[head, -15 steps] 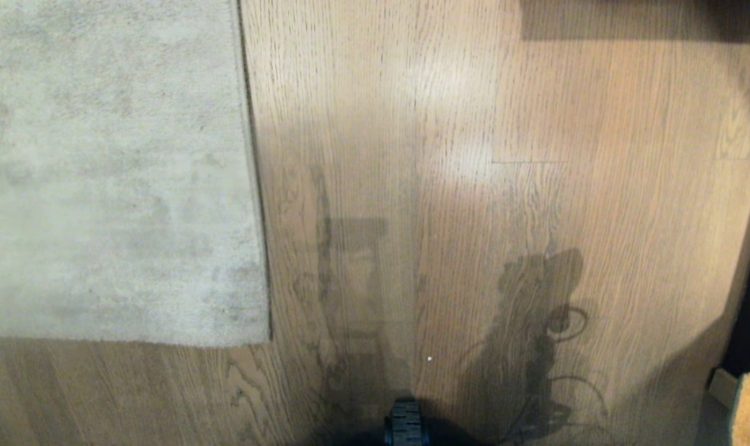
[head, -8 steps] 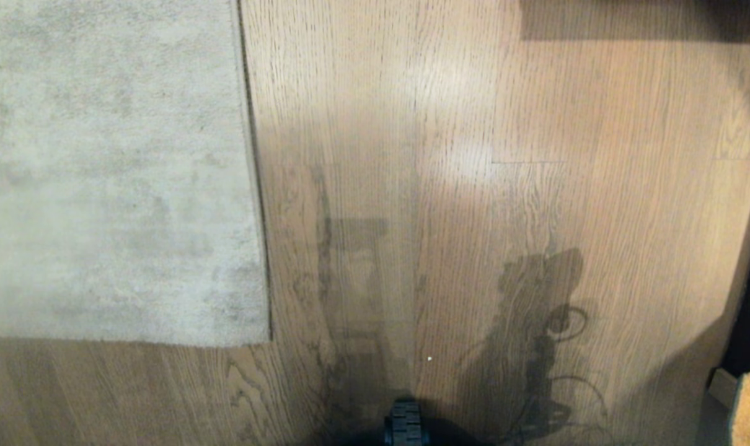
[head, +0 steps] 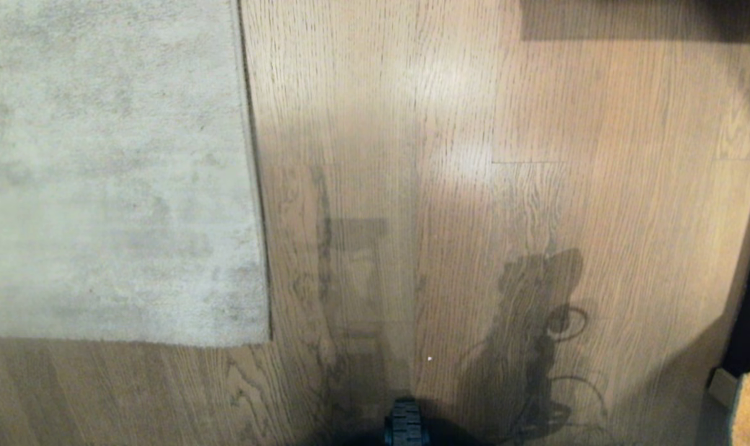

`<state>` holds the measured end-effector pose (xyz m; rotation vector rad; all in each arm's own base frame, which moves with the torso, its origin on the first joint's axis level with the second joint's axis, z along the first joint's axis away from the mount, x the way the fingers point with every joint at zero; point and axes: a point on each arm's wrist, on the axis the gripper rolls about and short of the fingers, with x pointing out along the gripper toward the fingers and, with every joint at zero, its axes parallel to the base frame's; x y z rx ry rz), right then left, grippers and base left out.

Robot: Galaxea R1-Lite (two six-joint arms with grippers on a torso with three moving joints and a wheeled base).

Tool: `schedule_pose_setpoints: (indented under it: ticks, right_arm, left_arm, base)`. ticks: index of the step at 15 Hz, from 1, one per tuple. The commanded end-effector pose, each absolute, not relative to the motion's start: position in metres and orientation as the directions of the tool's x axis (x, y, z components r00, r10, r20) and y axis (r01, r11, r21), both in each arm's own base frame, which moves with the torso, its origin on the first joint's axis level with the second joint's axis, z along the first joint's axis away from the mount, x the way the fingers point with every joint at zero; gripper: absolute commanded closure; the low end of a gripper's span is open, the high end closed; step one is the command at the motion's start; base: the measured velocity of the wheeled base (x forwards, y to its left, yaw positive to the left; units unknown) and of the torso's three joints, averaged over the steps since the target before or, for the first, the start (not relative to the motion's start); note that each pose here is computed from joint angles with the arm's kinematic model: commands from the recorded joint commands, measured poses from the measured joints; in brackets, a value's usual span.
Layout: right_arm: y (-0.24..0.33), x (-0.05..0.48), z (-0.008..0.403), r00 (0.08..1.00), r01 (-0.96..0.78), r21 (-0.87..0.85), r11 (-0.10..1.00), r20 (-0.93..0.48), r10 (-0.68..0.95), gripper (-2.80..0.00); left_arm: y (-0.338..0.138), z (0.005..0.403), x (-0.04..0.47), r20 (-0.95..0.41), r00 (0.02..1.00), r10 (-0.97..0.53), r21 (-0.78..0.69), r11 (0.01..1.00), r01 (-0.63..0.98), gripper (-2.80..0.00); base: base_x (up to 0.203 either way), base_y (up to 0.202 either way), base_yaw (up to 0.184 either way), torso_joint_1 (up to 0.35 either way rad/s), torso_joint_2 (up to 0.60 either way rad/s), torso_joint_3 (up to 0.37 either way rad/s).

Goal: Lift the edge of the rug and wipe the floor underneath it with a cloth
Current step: Lift up the carpet

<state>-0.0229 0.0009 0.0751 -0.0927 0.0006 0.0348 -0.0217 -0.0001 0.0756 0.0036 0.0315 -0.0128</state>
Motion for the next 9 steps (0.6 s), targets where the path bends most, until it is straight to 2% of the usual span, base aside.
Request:
schedule_pose_setpoints:
  ticks: [1,3,9]
  right_arm:
    - [0.001,-0.023,0.075,0.999,-0.035,-0.093,0.995,-0.003,0.035,0.00]
    - [0.001,-0.023,0.075,0.999,-0.035,-0.093,0.995,-0.003,0.035,0.00]
    - [0.001,-0.023,0.075,0.999,-0.036,-0.094,0.995,-0.004,0.035,0.00]
  left_arm:
    - [0.000,0.077,-0.017,-0.099,0.995,-0.014,0.005,1.000,0.015,0.00]
    - [0.000,0.082,-0.013,-0.144,0.989,-0.021,0.009,1.000,0.023,0.00]
    - [-0.003,0.132,0.027,-0.345,0.934,-0.091,-0.008,0.996,0.094,0.00]
  base:
    - [0.000,0.000,0.000,0.000,0.00,0.000]
    - [0.000,0.000,0.000,0.000,0.00,0.000]
    - [0.000,0.000,0.000,0.000,0.00,0.000]
